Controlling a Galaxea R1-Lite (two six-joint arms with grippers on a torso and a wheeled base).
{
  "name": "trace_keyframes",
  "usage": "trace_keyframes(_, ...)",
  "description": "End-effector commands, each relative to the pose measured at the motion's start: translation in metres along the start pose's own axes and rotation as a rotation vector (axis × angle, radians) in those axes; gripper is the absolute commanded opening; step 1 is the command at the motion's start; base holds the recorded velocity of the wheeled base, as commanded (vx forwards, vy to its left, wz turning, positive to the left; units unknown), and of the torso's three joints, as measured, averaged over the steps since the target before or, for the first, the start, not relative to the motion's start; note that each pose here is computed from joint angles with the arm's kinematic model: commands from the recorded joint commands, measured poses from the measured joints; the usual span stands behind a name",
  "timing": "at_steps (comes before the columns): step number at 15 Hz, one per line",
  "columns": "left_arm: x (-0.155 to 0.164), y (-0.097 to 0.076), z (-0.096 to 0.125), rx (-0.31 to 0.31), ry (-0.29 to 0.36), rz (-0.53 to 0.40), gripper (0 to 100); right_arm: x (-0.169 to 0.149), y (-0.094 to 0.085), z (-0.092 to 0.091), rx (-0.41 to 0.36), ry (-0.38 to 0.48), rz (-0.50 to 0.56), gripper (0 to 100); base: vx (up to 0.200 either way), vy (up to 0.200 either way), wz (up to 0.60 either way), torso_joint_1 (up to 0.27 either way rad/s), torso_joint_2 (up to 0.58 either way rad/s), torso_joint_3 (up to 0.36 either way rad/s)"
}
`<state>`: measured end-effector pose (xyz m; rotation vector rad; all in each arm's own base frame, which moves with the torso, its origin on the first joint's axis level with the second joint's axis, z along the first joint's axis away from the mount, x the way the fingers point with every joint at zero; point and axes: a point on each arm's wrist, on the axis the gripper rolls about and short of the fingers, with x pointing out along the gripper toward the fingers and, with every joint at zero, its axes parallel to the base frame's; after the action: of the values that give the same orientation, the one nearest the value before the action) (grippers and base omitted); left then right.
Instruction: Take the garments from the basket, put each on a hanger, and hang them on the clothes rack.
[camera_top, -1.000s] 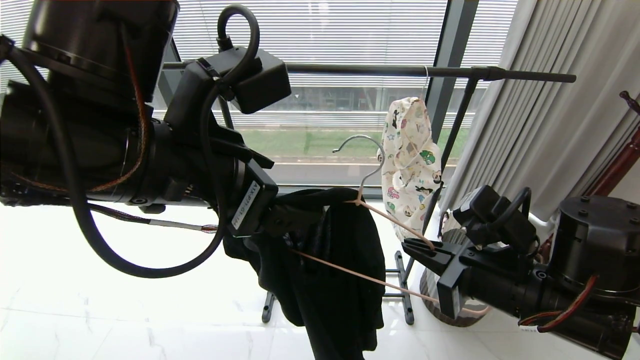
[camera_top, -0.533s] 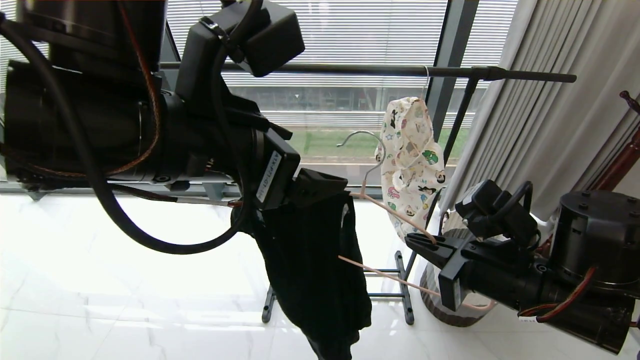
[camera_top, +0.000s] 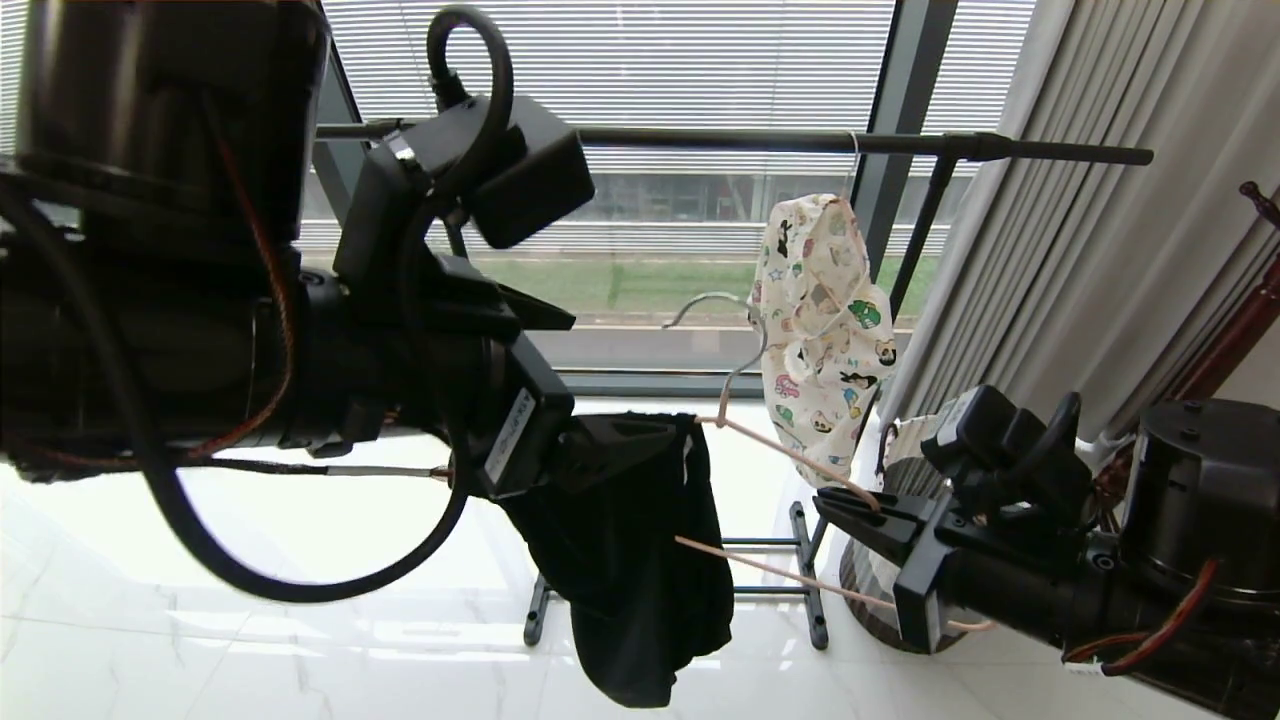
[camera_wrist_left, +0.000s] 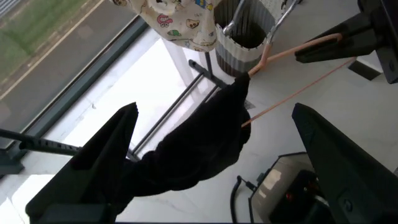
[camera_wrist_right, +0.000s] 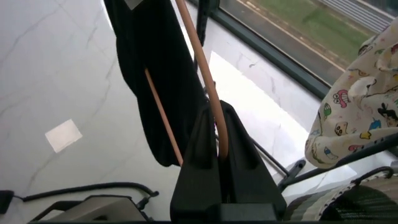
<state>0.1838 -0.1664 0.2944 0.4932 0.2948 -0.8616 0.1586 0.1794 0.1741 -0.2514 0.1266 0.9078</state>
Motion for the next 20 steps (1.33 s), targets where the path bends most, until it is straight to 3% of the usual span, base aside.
trace_keyframes(1,-0.017,-0.014,-0.032,0.106,-0.068,-0.054,100,-0.006,0.002,-0.006,-0.039,0.008,0.044,0,0.0,0.0,0.0,0.0,0.0,0.0)
trace_keyframes(3,-0.014,-0.022,-0.061,0.175,-0.096,-0.048,100,-0.007,0.004,-0.006,-0.108,0.002,0.092,0,0.0,0.0,0.0,0.0,0.0,0.0)
trace_keyframes(5,-0.018,-0.028,-0.072,0.177,-0.102,-0.057,100,-0.007,0.004,-0.006,-0.136,0.001,0.108,0,0.0,0.0,0.0,0.0,0.0,0.0)
trace_keyframes(10,-0.019,-0.032,-0.078,0.173,-0.12,-0.131,100,-0.012,0.018,0.0,-0.191,-0.042,0.189,0,0.0,0.0,0.0,0.0,0.0,0.0)
trace_keyframes(14,-0.021,-0.041,-0.097,0.21,-0.08,-0.164,100,-0.02,0.023,0.002,-0.199,-0.063,0.21,0,0.0,0.0,0.0,0.0,0.0,0.0)
trace_keyframes(20,-0.014,-0.042,-0.1,0.206,-0.06,-0.186,100,-0.035,0.042,-0.002,-0.221,-0.075,0.3,0,0.0,0.0,0.0,0.0,0.0,0.0)
